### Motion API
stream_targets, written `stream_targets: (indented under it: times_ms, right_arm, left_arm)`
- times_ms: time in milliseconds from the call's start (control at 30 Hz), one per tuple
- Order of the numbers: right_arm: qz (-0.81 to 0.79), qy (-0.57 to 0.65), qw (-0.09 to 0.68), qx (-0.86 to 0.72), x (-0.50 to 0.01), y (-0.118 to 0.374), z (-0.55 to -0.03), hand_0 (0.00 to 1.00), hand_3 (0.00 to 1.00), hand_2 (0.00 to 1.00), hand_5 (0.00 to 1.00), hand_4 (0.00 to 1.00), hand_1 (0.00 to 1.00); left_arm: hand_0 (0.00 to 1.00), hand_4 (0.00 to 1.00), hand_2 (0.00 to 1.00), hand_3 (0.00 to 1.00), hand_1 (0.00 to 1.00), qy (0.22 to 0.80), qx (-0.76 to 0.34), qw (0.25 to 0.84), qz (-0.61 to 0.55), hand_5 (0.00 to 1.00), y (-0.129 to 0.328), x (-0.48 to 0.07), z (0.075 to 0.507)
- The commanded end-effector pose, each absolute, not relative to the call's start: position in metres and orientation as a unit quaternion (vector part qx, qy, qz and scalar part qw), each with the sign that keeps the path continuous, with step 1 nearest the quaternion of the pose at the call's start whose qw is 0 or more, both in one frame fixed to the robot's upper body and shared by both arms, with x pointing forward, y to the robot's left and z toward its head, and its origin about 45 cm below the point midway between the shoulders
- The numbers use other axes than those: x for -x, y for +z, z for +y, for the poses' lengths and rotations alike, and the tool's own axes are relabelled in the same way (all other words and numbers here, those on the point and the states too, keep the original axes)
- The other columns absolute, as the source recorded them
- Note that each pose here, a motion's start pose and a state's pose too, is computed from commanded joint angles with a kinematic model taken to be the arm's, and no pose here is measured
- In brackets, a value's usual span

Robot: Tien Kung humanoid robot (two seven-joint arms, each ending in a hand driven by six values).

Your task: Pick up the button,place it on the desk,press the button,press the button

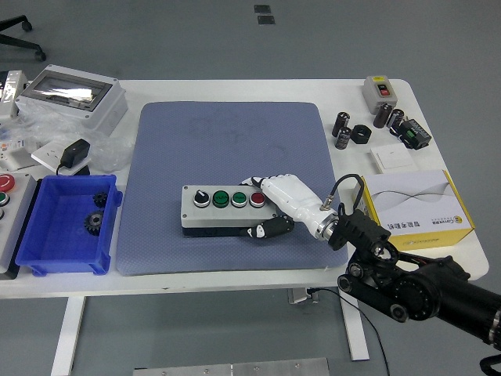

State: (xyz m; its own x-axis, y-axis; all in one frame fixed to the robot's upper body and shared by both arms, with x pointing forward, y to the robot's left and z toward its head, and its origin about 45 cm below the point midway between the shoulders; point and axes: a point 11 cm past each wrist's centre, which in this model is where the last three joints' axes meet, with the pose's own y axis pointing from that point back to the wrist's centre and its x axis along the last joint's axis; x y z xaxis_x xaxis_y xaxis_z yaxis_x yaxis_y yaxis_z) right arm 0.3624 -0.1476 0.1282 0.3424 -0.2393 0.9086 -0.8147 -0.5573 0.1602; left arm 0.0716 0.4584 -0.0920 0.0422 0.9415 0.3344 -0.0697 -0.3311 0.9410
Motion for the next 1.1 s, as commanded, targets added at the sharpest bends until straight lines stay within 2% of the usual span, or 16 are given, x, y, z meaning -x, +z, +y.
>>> stream_targets:
  times_ms: [33, 200, 233, 433, 467, 633, 667, 1033, 1067, 1100]
  right_arm:
    - [-0.349, 0.454, 0.317, -0.756, -0.3624, 0.1279, -0.1478, 0.656, 0.445, 0.492, 0.002, 0.002, 0.577]
    - [-0.349, 0.452, 0.319, -0.756, -0.3629, 0.1275, -0.1488, 0.656, 0.445, 0.492, 0.002, 0.002, 0.577]
    - [-0.349, 0.452, 0.32, -0.756, -0.3629, 0.1276, -0.149, 0.811, 0.63, 0.645, 0.137, 0.104, 0.71]
    - [-0.35, 0.453, 0.32, -0.755, -0.3633, 0.1278, -0.1498, 0.811, 0.63, 0.645, 0.137, 0.104, 0.71]
    - [-0.35, 0.452, 0.32, -0.755, -0.3634, 0.1278, -0.15, 0.859, 0.716, 0.729, 0.13, 0.209, 0.756]
    - [-0.349, 0.452, 0.322, -0.755, -0.3634, 0.1275, -0.1504, 0.859, 0.716, 0.729, 0.13, 0.209, 0.756]
    - [-0.349, 0.452, 0.322, -0.755, -0.3633, 0.1273, -0.1505, 0.874, 0.758, 0.751, 0.131, 0.261, 0.769]
    - [-0.347, 0.448, 0.324, -0.758, -0.3629, 0.1265, -0.1517, 0.879, 0.798, 0.766, 0.119, 0.302, 0.775]
    - [-0.347, 0.447, 0.325, -0.758, -0.3628, 0.1263, -0.1519, 0.886, 0.854, 0.781, 0.114, 0.396, 0.788]
    - [-0.346, 0.445, 0.326, -0.759, -0.3627, 0.126, -0.1523, 0.886, 0.854, 0.781, 0.114, 0.396, 0.788]
  left_arm:
    - [0.666, 0.299, 0.516, 0.557, 0.555, 0.579, -0.575, 0.437, 0.379, 0.002, -0.092, -0.0715, 0.4583]
    - [0.666, 0.299, 0.516, 0.557, 0.555, 0.578, -0.575, 0.436, 0.38, 0.002, -0.0921, -0.0709, 0.4583]
    - [0.667, 0.3, 0.515, 0.558, 0.554, 0.578, -0.575, 0.436, 0.38, 0.002, -0.092, -0.0709, 0.4584]
    - [0.667, 0.3, 0.515, 0.558, 0.554, 0.578, -0.575, 0.436, 0.381, 0.002, -0.0921, -0.0705, 0.4585]
    - [0.667, 0.299, 0.514, 0.558, 0.554, 0.578, -0.575, 0.436, 0.381, 0.002, -0.0921, -0.0704, 0.4584]
    - [0.667, 0.299, 0.514, 0.558, 0.554, 0.578, -0.575, 0.436, 0.381, 0.002, -0.0922, -0.0703, 0.4583]
    - [0.667, 0.299, 0.512, 0.558, 0.552, 0.578, -0.575, 0.436, 0.381, 0.002, -0.0921, -0.0703, 0.4584]
    - [0.667, 0.3, 0.512, 0.558, 0.553, 0.577, -0.575, 0.436, 0.381, 0.002, -0.0922, -0.0699, 0.4585]
    - [0.667, 0.298, 0.51, 0.557, 0.552, 0.577, -0.575, 0.436, 0.381, 0.002, -0.0922, -0.0699, 0.4586]
    - [0.667, 0.298, 0.51, 0.557, 0.552, 0.577, -0.575, 0.436, 0.381, 0.002, -0.0922, -0.0698, 0.4586]
